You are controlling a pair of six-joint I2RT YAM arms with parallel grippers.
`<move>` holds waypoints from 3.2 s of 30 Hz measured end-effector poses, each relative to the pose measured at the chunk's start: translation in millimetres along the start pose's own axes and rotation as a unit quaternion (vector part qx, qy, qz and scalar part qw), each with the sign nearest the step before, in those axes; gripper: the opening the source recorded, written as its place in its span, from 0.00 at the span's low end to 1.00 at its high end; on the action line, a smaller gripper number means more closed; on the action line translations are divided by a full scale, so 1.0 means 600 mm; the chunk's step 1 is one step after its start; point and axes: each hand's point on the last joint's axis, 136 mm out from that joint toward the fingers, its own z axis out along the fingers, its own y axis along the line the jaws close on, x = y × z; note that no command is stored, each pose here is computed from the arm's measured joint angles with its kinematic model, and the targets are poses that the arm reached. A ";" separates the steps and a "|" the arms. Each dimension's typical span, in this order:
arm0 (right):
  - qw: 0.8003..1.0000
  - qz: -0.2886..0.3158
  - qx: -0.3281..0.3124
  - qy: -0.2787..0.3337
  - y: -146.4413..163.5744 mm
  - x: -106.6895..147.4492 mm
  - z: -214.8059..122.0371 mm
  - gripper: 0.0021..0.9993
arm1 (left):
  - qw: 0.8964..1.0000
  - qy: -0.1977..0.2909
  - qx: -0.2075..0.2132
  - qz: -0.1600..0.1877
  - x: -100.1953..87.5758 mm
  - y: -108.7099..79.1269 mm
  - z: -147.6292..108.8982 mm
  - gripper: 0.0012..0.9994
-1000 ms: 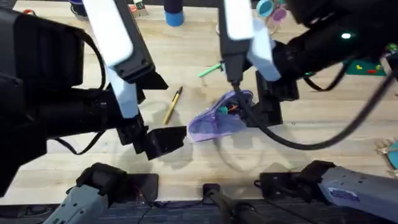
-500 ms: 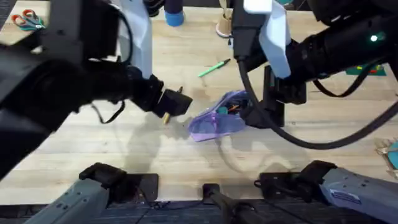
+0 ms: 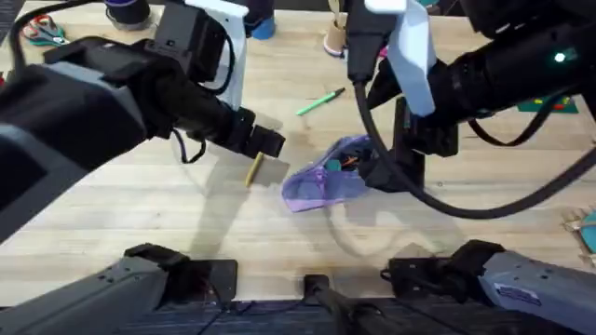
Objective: Unzip the bag, pick up the pens from the table one at a time and place them inside, then zip the bag closed.
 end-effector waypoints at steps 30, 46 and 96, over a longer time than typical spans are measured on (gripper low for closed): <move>0.996 -0.002 0.080 -0.035 -0.002 0.006 -0.069 1.00 | 0.994 0.098 -0.042 -0.025 0.024 0.027 0.110 1.00; 0.993 -0.001 0.112 -0.027 -0.023 0.007 -0.073 1.00 | 0.992 0.107 -0.072 0.008 0.016 0.012 0.116 1.00; 0.948 0.139 0.256 -0.126 -0.031 0.061 -0.217 1.00 | 0.997 -0.051 0.047 0.040 -0.213 -0.120 0.040 0.04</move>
